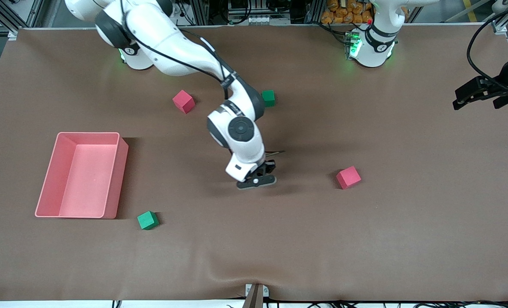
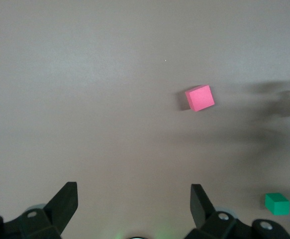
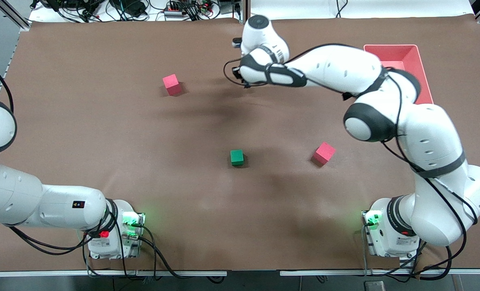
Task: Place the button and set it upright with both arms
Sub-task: 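Lift the button out of the tray and carry it to mid-table, then lower the button upright onto the table and open the right gripper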
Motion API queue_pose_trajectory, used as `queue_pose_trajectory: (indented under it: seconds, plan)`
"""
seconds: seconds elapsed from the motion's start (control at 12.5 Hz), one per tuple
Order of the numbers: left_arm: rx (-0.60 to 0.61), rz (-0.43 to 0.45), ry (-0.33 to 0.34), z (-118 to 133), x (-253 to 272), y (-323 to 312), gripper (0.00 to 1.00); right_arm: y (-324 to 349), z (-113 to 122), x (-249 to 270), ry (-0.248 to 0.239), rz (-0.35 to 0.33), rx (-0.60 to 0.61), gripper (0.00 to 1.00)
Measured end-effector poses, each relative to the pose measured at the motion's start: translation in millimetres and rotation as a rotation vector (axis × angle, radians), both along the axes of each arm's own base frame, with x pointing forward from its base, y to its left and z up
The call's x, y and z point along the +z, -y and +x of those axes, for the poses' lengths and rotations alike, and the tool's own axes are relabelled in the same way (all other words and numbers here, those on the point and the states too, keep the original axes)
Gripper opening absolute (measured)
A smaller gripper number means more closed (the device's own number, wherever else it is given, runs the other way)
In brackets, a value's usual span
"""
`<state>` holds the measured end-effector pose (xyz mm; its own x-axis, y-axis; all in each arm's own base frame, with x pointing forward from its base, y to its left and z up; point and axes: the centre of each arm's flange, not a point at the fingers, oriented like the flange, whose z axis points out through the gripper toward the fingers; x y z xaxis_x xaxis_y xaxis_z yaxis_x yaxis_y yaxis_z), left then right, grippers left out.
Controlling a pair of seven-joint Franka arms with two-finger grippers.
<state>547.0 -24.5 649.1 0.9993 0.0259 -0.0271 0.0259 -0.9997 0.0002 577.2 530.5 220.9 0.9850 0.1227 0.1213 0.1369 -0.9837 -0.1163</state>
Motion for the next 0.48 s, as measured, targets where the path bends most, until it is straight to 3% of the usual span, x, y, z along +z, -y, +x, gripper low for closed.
queue_pose_trajectory:
  seconds: [0.24,0.32,0.48]
  plan:
    - [0.0,0.0,-0.001,0,0,0,1.0,-23,-18,-19,-0.004,0.009,-0.026,0.33]
    - [0.0,0.0,-0.001,0,0,0,1.0,-29,-24,-19,-0.005,0.007,-0.022,0.4]
    - [0.0,0.0,-0.001,0,0,0,1.0,-33,-28,-17,0.012,-0.025,0.0,0.62]
